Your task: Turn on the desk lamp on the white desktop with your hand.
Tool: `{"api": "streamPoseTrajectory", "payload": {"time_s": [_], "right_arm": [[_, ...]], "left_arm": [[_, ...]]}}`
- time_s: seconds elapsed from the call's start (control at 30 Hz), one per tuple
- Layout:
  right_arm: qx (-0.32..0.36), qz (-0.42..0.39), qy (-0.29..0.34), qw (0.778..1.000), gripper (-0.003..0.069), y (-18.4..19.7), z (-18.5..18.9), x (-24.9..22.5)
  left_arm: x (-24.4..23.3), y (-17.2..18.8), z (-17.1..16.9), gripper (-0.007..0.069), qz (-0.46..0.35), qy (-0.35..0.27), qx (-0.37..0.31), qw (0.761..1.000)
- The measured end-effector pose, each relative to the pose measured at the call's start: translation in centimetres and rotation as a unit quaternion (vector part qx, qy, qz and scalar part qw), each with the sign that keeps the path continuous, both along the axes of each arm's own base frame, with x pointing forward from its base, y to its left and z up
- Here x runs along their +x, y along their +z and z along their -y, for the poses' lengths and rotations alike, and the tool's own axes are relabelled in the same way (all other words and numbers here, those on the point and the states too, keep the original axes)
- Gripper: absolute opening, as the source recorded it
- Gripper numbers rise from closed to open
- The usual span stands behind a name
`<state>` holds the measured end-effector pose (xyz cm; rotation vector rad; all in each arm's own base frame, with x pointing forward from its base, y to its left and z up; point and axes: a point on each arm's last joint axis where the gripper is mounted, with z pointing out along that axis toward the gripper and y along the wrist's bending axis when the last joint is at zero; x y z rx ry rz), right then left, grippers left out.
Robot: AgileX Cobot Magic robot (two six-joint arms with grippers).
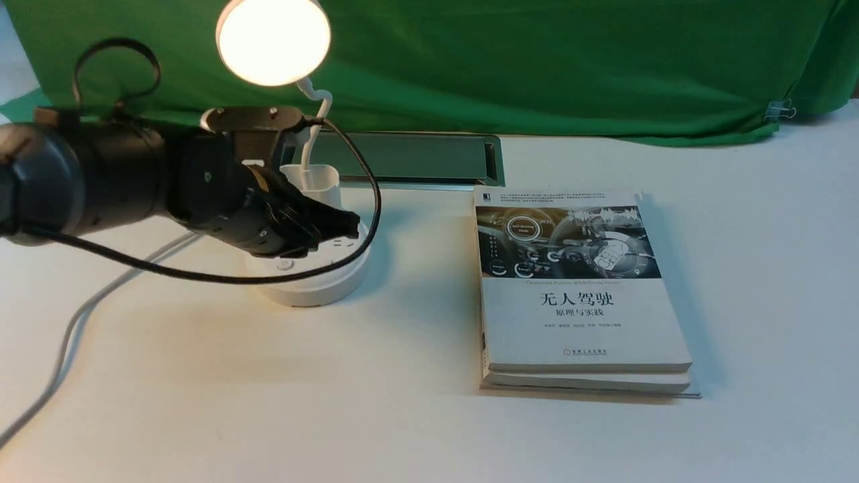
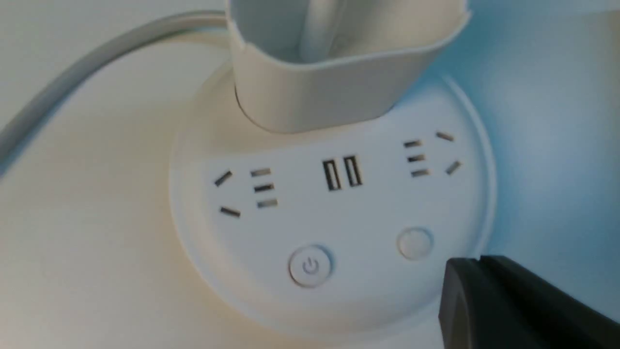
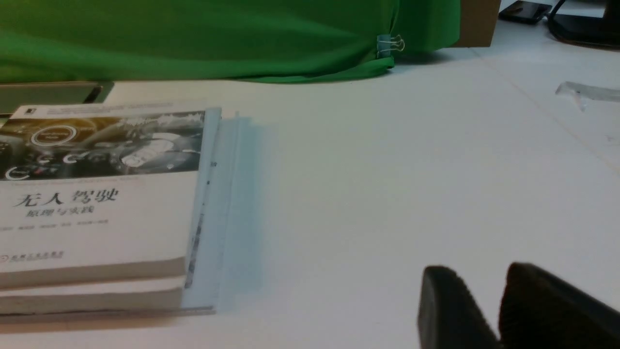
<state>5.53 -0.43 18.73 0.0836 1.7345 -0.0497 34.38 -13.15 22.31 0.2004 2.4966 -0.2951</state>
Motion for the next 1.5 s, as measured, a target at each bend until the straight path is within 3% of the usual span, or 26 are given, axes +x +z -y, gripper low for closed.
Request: {"api": "streamPoseTrajectory", "payload": {"time_s": [0.2,0.33,0.53,0.6,0.7,0.77,0.87,1.07,1.23,1.43,1.5], "right_arm": [[0.0,0.0,0.0,1.0,0.0238,0.0,0.0,0.0],[0.0,0.0,0.0,1.0,0.0238,0.0,0.0,0.0],[0.0,0.001,0.0,1.0,0.0238,0.0,0.0,0.0],[0.0,0.001,0.0,1.0,0.0238,0.0,0.0,0.0],[0.0,0.001,0.0,1.0,0.0238,0.0,0.0,0.0],[0.0,0.001,0.0,1.0,0.0238,0.0,0.0,0.0],[0.0,0.001,0.0,1.0,0.0238,0.0,0.0,0.0],[0.0,0.001,0.0,1.0,0.0238,0.0,0.0,0.0],[0.0,0.001,0.0,1.0,0.0238,0.0,0.0,0.0],[0.0,0.001,0.0,1.0,0.0238,0.0,0.0,0.0],[0.0,0.001,0.0,1.0,0.0238,0.0,0.0,0.0]], "left_arm": [[-4.1,0.9,0.0,0.0021,-0.11,-0.049,-0.023,0.992],[-7.8,2.7,-0.4,0.0021,-0.111,-0.088,-0.062,0.988],[-14.6,7.4,-2.6,0.0021,0.039,-0.112,-0.115,0.986],[-17.6,9.1,-4.2,0.0021,0.166,-0.113,-0.122,0.972],[-19.6,9.4,-5.4,0.0021,0.243,-0.099,-0.116,0.958],[-21.7,8.5,-7.0,0.0021,0.31,-0.07,-0.105,0.942],[-23.5,7.0,-8.1,0.0021,0.344,-0.052,-0.1,0.932],[-25.4,3.2,-8.8,0.0021,0.333,-0.051,-0.094,0.937],[-25.8,-0.4,-9.2,0.0021,0.309,-0.066,-0.042,0.948],[-25.8,-0.8,-9.8,0.0021,0.342,-0.036,-0.036,0.938],[-26.1,-0.1,-10.4,0.0021,0.393,-0.009,-0.016,0.919]]}}
